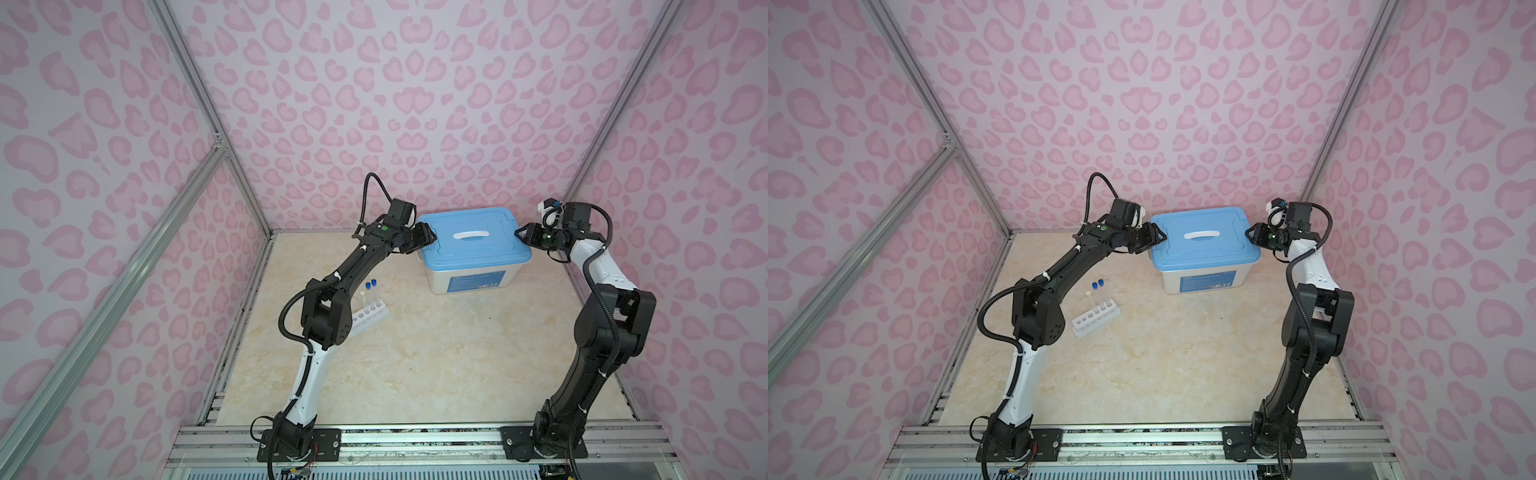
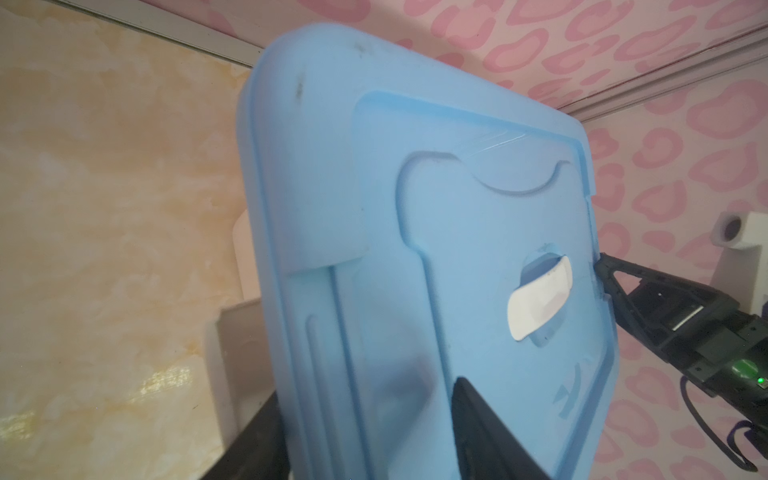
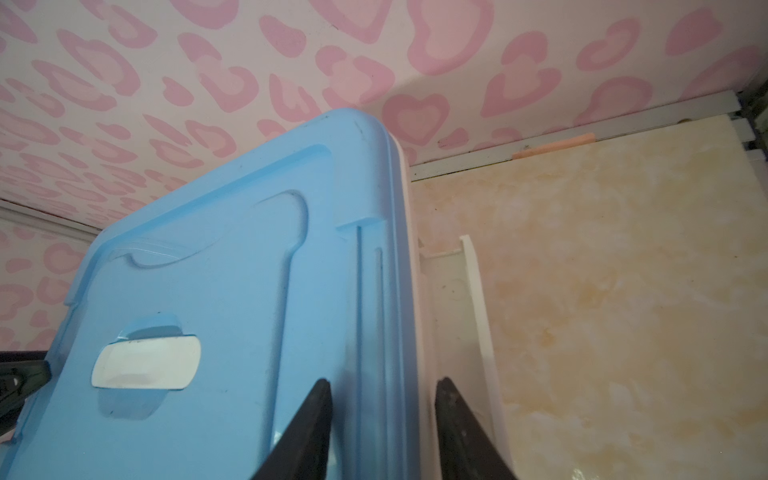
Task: Organize the chemistry lab equipment
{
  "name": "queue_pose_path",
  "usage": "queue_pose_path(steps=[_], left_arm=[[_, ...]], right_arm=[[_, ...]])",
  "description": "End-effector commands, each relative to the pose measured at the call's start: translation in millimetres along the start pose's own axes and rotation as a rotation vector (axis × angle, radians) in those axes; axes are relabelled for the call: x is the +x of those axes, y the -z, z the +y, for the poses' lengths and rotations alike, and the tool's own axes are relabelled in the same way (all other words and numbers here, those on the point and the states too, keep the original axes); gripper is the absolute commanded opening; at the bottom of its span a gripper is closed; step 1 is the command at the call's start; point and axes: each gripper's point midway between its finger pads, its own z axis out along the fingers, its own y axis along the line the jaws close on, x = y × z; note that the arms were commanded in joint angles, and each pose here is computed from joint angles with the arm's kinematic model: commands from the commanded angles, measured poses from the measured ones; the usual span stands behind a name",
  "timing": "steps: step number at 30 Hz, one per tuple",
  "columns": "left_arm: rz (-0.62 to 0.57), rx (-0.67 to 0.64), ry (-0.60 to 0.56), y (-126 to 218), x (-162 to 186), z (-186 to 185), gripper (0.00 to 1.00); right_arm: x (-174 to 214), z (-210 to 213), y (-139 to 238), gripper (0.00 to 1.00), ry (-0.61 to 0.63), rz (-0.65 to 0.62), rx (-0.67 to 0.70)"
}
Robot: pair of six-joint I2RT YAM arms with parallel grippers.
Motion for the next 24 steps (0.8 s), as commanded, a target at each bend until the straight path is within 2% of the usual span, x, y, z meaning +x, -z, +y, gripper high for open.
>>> queue_pose_path(steps=[1, 10, 24], left_arm=[[-0.015, 0.035, -0.019, 3.0, -5.3, -11.1, 0.61], [-0.013, 0.043, -0.021, 8.7, -4.0, -16.6, 0.63], [-0.051, -0.031, -0.07, 27.0, -8.0, -13.7, 0.75]], right_arm=[[8.6, -9.4, -4.2, 0.41, 0.007, 0.036, 0.042], [10.0, -10.7, -7.4, 0.4, 0.034, 0.054, 0.073], [7.4, -15.6, -4.5, 0.37, 0.052, 0.057, 0.12]])
